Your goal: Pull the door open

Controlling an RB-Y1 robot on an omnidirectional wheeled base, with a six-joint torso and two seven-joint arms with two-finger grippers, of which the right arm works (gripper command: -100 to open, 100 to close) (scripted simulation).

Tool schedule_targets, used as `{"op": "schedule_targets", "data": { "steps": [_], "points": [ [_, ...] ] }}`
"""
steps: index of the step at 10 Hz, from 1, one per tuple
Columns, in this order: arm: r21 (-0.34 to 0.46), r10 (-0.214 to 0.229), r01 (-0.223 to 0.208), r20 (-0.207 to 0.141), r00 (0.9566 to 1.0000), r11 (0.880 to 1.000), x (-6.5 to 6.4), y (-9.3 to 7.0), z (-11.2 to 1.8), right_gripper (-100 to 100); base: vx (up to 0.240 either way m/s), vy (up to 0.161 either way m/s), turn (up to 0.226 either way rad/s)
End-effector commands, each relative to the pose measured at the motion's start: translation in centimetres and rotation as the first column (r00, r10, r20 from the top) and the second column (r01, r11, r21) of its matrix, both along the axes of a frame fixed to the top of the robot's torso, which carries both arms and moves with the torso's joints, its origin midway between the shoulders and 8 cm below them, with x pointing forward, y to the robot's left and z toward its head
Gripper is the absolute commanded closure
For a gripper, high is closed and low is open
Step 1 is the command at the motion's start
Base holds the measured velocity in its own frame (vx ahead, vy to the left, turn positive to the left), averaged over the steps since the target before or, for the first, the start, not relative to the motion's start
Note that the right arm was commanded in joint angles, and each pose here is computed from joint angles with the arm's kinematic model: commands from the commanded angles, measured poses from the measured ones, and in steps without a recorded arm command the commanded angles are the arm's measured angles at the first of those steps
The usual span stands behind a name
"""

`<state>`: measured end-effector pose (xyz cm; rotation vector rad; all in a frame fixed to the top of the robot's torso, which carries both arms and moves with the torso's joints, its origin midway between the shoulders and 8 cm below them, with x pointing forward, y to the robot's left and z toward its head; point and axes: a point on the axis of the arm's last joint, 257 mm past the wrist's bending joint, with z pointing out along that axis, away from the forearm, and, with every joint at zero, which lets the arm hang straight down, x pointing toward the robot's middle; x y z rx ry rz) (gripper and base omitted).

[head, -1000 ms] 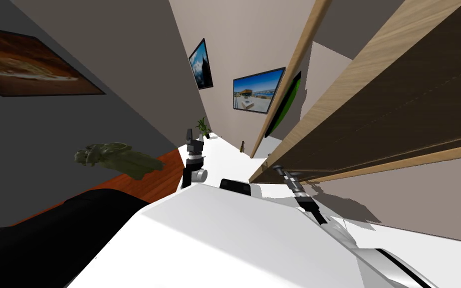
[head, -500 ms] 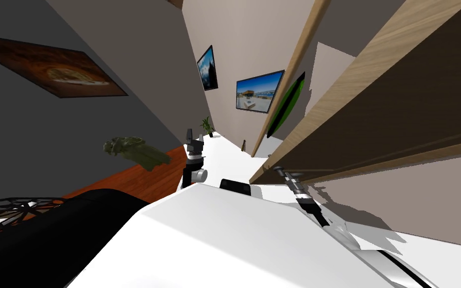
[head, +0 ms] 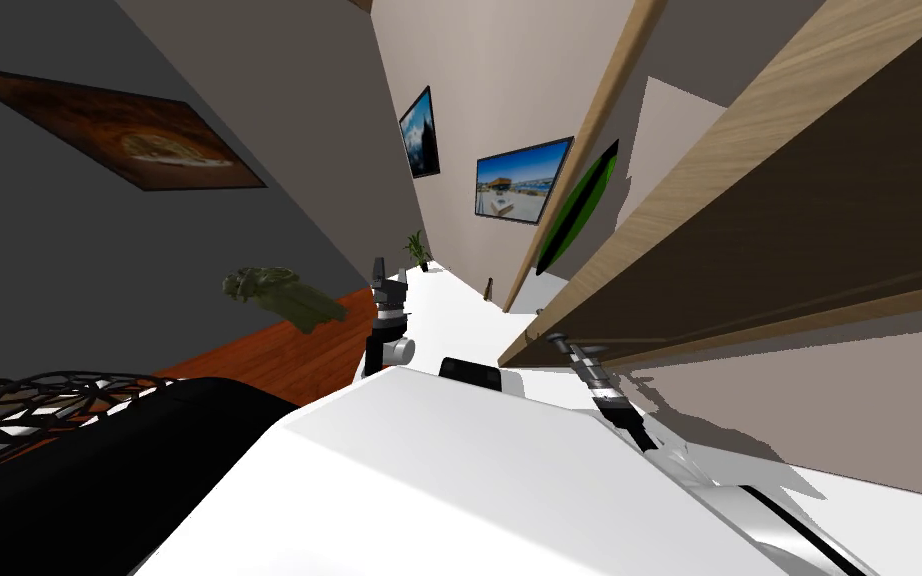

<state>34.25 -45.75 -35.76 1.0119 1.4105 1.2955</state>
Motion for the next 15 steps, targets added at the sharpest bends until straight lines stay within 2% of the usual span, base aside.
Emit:
{"op": "schedule_targets", "data": {
  "steps": [1,5,6,7,8,11,13,15],
  "points": [
    [-0.001,0.01,-0.01,0.003,1.0,1.0,-0.3,0.2,0.0,100,-0.094,-0.036,0.059],
    [-0.003,0.029,-0.029,0.006,0.9995,1.0,-0.8,0.5,0.1,100,-0.116,-0.059,0.054],
    [-0.019,0.012,-0.012,0.001,0.9999,1.0,-0.3,-0.3,0.3,100,-0.085,-0.046,0.109],
    [-0.022,0.01,-0.01,-0.002,1.0,1.0,-0.8,-0.5,0.2,100,-0.022,-0.003,0.035],
    [-0.002,0.038,-0.038,0.006,0.9993,0.999,-1.0,0.7,0.1,100,-0.064,-0.031,0.019],
    [0.0,0.047,-0.047,0.013,0.9988,0.999,-1.0,1.0,0.3,100,-0.061,-0.038,0.031],
    [-0.004,0.038,-0.038,0.002,0.9993,0.999,-1.3,0.6,0.0,100,-0.013,-0.007,0.0],
    [-0.001,0.052,-0.052,0.006,0.9986,0.999,-1.5,1.0,0.2,100,-0.086,-0.061,0.088]
  ]
}}
